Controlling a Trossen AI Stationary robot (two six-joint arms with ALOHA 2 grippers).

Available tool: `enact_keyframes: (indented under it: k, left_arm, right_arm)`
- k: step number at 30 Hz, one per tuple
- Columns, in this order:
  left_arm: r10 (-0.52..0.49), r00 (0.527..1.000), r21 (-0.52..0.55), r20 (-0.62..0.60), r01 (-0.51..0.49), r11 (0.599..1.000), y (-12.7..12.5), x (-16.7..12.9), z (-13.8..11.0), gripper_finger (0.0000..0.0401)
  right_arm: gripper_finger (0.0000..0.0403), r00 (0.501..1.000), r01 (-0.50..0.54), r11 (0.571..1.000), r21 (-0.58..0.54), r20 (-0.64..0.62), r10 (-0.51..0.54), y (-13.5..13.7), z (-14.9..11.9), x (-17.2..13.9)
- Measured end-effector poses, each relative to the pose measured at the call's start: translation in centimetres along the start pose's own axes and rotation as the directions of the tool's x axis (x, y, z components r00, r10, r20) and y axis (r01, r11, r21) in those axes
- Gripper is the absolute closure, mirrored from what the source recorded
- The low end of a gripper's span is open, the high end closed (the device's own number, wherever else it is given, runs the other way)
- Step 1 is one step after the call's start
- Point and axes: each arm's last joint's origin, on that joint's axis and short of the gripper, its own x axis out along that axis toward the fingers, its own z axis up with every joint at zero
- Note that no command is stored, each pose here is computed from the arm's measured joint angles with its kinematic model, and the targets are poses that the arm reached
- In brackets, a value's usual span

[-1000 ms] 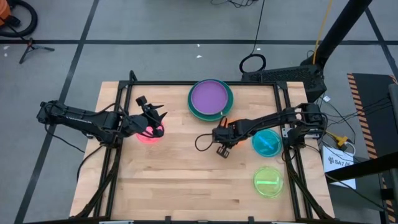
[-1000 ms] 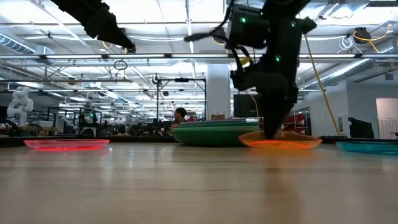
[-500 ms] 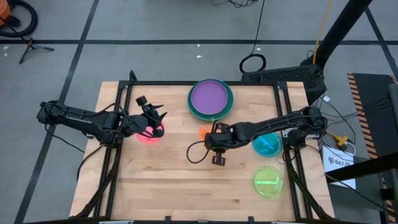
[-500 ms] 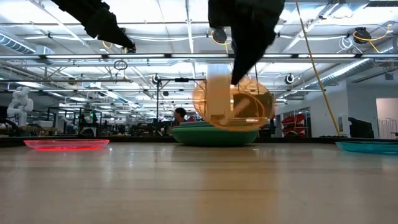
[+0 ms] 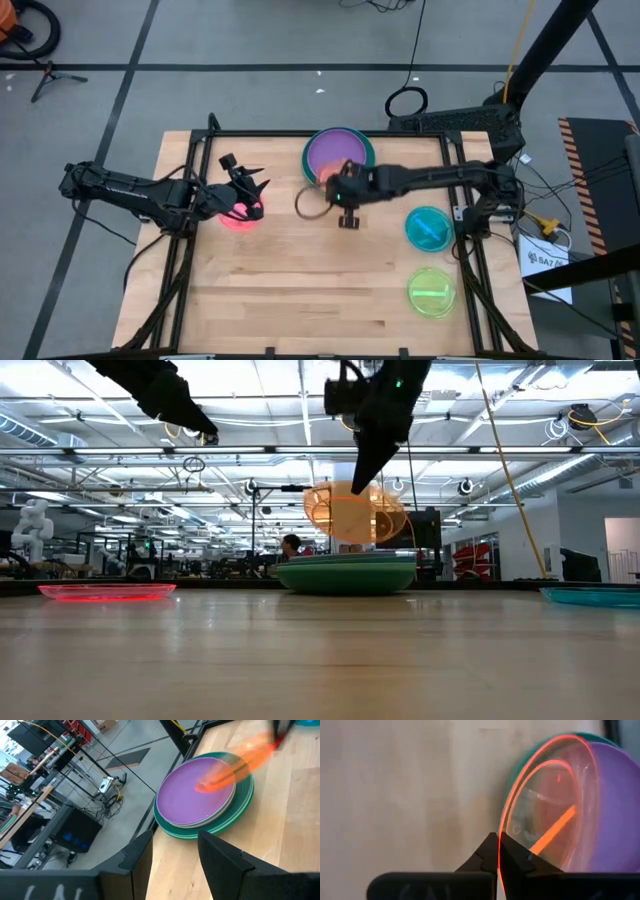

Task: Stack plastic plates
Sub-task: Stack the orange plate on the purple plate

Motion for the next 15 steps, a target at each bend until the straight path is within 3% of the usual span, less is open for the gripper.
enact_keyframes:
  k: [8, 15]
  left_arm:
    - [0.000, 1.000, 0.009, 0.000, 0.000, 1.000, 0.0, 0.0, 0.0, 0.0238]
    - [0.000, 1.000, 0.011, 0.001, 0.000, 1.000, 0.0, 0.0, 0.0, 0.0238]
  right_arm:
    - [0.0403, 0.998, 0.044, 0.999, -0.009, -0.040, -0.045, -4.7, -0.4, 1.3]
    - [0.0391, 0.996, 0.063, 0.998, -0.021, -0.065, -0.064, -6.4, -0.4, 3.5]
